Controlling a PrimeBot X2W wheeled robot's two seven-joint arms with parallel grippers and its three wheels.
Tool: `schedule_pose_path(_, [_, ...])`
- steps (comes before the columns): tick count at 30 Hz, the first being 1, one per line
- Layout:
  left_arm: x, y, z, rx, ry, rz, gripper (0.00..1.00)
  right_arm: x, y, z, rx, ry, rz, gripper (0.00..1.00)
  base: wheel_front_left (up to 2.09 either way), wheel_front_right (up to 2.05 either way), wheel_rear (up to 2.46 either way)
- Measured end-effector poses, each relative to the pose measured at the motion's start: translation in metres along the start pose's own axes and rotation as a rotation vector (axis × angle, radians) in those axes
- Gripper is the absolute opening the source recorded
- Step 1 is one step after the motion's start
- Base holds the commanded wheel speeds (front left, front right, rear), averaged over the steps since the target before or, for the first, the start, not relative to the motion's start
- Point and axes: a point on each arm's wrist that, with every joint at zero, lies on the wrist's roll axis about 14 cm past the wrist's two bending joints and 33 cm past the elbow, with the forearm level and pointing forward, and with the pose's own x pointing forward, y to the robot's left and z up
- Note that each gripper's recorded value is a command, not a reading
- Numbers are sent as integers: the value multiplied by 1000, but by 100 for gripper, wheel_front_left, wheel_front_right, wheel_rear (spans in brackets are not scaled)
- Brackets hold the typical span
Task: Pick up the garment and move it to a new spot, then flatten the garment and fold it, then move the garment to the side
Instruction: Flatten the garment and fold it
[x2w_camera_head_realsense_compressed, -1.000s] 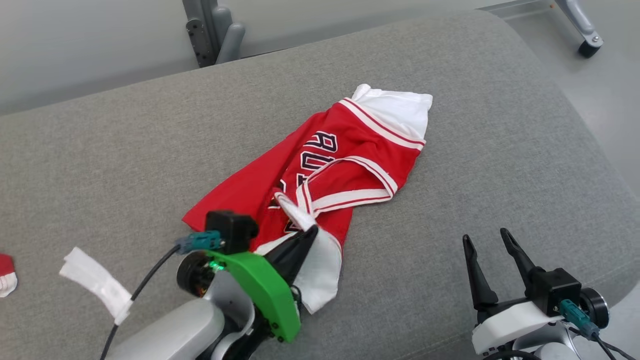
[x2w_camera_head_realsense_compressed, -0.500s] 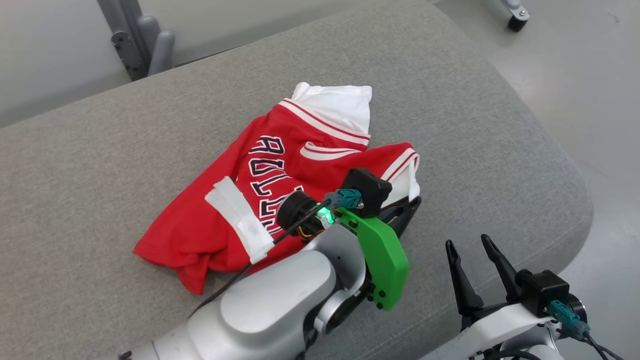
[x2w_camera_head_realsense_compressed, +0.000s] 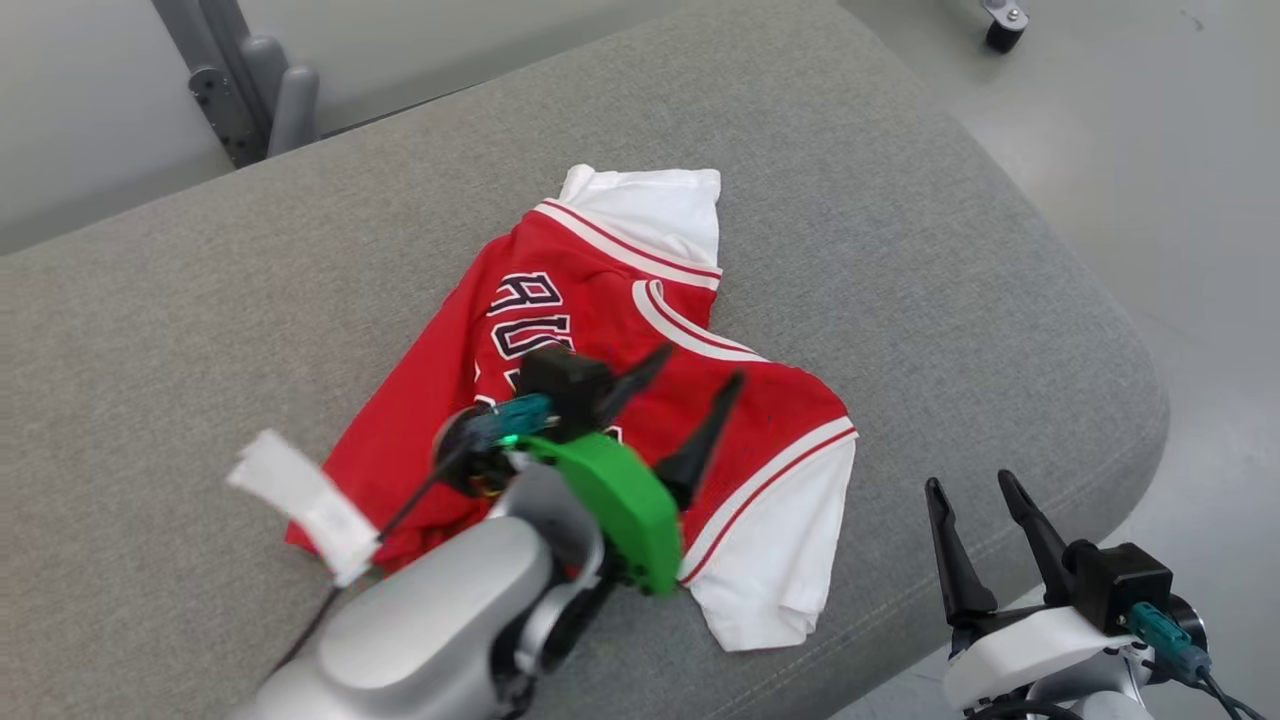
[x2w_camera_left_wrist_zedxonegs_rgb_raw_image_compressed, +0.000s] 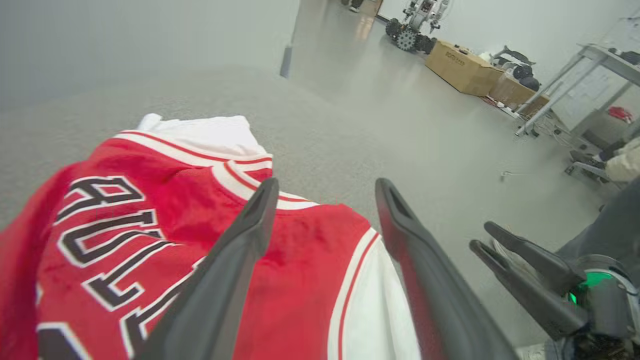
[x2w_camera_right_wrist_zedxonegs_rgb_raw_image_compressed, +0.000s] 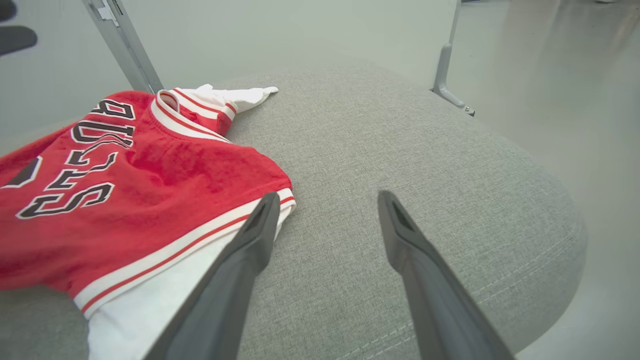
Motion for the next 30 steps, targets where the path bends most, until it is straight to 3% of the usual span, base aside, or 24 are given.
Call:
schedule_pose_path(5, [-65,78,4,10,-29,268,100,6,5,5,-6,-18,23,100,0,0,0])
schedule_pose_path(12, [-147,139,-11,-36,19,540,100,17,27,-1,-18,1,93,100,0,0,0])
schedule_pose_path(20, [-172,157,-52,-101,146,621,100,38,54,1,-37,-6,174,100,0,0,0])
schedule_pose_path(30, [-171,154,-66,-240,164,612,100,31,46,-5,-49,12,153,100,0,0,0])
